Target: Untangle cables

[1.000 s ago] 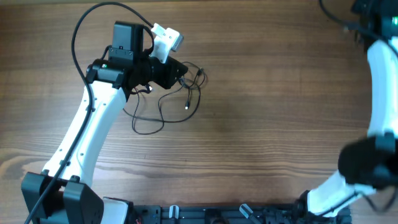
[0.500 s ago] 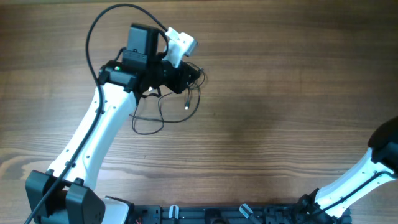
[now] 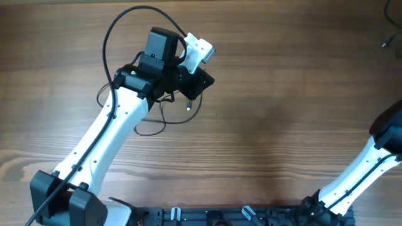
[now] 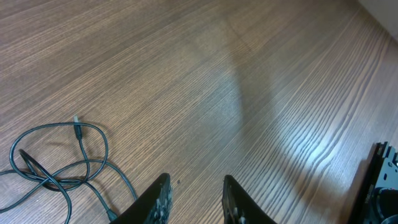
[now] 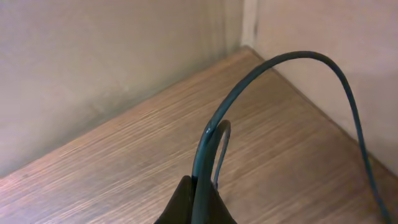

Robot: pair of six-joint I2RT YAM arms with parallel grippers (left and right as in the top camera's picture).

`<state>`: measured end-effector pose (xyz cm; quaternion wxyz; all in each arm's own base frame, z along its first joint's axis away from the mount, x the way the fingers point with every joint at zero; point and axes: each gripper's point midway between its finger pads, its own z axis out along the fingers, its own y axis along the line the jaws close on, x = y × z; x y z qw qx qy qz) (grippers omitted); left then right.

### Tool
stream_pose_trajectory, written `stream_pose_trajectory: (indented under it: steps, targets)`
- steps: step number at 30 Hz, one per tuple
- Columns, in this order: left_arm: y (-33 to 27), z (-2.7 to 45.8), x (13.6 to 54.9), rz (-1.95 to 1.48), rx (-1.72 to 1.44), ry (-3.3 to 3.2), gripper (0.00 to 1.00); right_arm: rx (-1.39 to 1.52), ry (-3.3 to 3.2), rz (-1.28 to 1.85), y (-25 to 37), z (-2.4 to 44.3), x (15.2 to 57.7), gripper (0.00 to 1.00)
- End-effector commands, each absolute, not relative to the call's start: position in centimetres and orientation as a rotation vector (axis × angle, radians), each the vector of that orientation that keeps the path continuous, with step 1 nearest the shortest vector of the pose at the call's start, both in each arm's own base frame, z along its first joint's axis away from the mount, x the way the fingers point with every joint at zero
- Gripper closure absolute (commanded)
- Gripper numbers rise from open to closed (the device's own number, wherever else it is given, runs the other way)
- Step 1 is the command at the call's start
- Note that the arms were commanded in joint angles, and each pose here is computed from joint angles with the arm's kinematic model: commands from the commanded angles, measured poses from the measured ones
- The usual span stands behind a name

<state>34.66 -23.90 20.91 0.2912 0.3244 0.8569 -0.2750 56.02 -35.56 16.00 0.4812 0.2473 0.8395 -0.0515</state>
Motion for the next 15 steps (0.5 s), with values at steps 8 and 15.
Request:
stream_pose_trajectory:
  steps: [8, 15]
  targets:
    - [-23.9, 22.1, 34.7, -0.726, 0.863, 2.251, 0.71, 0.724, 2.128, -0.415, -37.7, 13.0, 54.5, 0.96]
    - [-23.9, 22.1, 34.6, -0.726, 0.863, 2.252, 0.71, 0.748, 2.151, -0.432, -37.8, 12.5, 53.9, 0.38]
